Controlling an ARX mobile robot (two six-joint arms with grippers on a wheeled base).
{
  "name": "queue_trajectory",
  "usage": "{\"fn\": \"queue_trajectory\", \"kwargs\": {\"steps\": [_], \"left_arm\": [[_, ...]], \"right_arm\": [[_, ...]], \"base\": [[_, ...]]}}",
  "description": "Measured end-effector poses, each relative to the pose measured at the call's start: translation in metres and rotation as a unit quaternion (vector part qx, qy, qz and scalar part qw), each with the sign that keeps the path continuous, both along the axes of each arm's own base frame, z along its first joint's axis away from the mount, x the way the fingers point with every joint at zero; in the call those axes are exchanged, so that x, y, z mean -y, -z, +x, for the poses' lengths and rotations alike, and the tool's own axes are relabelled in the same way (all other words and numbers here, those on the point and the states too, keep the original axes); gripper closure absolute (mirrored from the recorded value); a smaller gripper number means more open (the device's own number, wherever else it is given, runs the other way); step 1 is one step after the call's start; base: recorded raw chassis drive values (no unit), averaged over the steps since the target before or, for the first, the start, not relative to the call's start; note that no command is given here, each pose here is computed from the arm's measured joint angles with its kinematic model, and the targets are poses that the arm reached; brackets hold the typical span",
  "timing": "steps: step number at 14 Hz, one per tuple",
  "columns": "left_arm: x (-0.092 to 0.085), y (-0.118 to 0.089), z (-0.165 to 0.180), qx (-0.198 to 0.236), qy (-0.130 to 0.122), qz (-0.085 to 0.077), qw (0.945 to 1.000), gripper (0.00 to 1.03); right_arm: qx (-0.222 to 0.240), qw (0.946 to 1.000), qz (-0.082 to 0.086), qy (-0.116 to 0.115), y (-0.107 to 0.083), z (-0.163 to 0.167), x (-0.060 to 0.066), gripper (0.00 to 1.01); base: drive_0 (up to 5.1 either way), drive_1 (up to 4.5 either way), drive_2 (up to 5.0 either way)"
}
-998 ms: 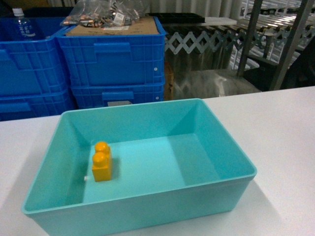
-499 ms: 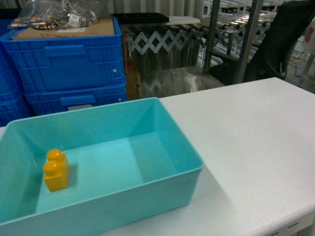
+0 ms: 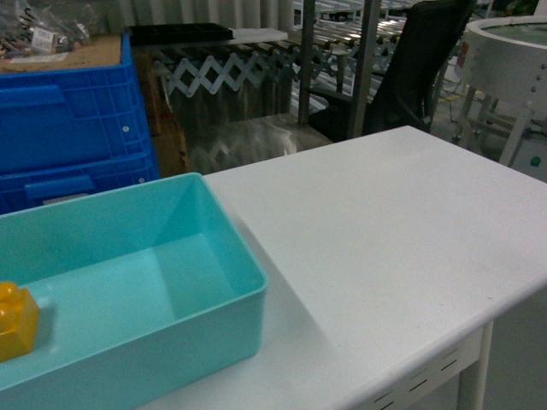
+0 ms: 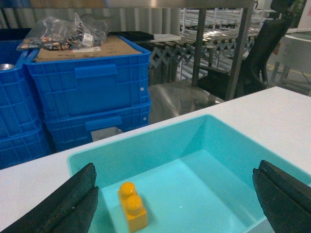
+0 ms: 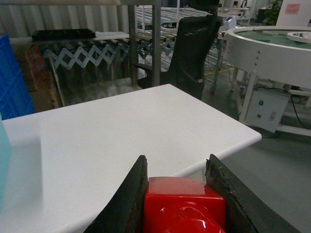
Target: Pick red block from blue box to shelf
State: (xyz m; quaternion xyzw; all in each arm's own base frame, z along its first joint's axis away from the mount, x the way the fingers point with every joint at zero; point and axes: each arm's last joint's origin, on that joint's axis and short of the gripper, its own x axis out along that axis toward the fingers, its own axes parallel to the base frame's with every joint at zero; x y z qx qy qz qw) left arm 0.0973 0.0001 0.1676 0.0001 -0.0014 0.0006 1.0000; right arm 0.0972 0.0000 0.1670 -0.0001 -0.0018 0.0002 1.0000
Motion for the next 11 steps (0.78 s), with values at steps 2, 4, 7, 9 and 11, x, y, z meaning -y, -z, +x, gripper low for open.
{"fn": "queue_trajectory", "kwargs": {"steps": [2, 4, 7, 9, 11], "left_arm": [[0.0, 0.0, 0.0, 0.0, 0.0, 0.0, 1.0, 0.05], [0.0, 0.0, 0.0, 0.0, 0.0, 0.0, 1.0, 0.05], [0.0, 0.0, 0.0, 0.0, 0.0, 0.0, 1.0, 0.05], [0.0, 0.0, 0.0, 0.0, 0.0, 0.0, 1.0, 0.05], [0.0, 0.0, 0.0, 0.0, 0.0, 0.0, 1.0, 0.05]], "right_arm": [[0.0, 1.0, 0.0, 0.0, 0.0, 0.0, 0.0, 0.72], [0.0, 1.0, 0.0, 0.0, 0.0, 0.0, 0.0, 0.72], [0.0, 1.0, 0.0, 0.0, 0.0, 0.0, 0.0, 0.72], [0.0, 1.0, 0.0, 0.0, 0.0, 0.0, 0.0, 0.72], [0.0, 1.0, 0.0, 0.0, 0.0, 0.0, 0.0, 0.72]], "base": [[-1.5, -1.5, -1.5], [-1.5, -1.47, -1.5], [-1.5, -1.52, -1.5], [-1.5, -1.49, -1.5], [-1.4, -1.44, -1.4]]}}
